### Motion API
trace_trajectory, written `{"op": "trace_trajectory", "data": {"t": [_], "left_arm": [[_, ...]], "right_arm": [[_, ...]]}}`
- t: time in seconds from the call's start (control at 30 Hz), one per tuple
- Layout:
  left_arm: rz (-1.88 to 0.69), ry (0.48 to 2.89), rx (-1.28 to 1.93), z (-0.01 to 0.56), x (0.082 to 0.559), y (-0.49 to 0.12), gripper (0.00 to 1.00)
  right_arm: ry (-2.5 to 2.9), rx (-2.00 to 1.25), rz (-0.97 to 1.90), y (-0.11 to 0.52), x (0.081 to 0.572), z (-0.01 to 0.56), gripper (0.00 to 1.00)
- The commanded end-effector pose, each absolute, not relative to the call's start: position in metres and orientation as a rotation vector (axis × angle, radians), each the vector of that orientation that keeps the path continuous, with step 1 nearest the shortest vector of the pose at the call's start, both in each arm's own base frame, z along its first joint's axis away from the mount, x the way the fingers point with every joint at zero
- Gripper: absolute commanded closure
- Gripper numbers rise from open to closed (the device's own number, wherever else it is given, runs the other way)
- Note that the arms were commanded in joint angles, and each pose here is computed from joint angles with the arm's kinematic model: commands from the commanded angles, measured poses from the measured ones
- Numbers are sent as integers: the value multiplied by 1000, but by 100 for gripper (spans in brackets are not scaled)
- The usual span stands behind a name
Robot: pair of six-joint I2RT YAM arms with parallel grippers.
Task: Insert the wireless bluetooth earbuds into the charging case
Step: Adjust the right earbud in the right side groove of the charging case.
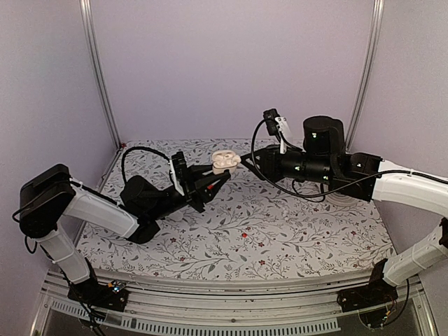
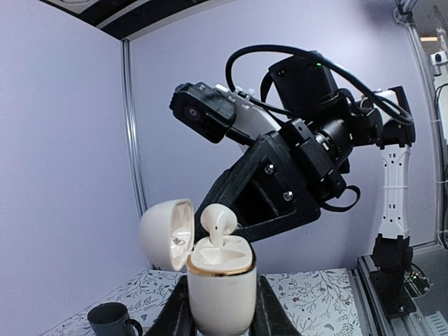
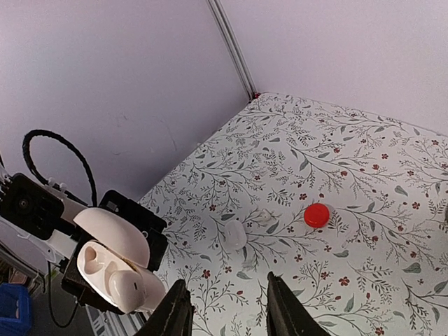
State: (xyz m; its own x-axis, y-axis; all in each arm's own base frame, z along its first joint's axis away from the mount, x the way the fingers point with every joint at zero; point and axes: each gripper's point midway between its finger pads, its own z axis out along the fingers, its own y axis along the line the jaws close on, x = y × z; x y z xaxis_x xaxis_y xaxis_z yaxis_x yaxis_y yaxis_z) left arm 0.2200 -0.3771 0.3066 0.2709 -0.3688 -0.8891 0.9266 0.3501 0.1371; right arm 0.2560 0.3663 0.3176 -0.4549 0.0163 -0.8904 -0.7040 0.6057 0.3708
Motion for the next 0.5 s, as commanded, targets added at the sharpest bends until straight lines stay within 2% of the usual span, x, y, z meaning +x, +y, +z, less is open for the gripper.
{"op": "trace_trajectory", "data": {"t": [0.0, 0.47], "left_arm": [[-974, 692, 676, 348, 209, -357, 100], [-967, 716, 690, 343, 211, -361, 100]], "right_arm": [[1854, -556, 949, 368, 254, 327, 62], [1849, -567, 924, 371, 255, 330, 61]]}}
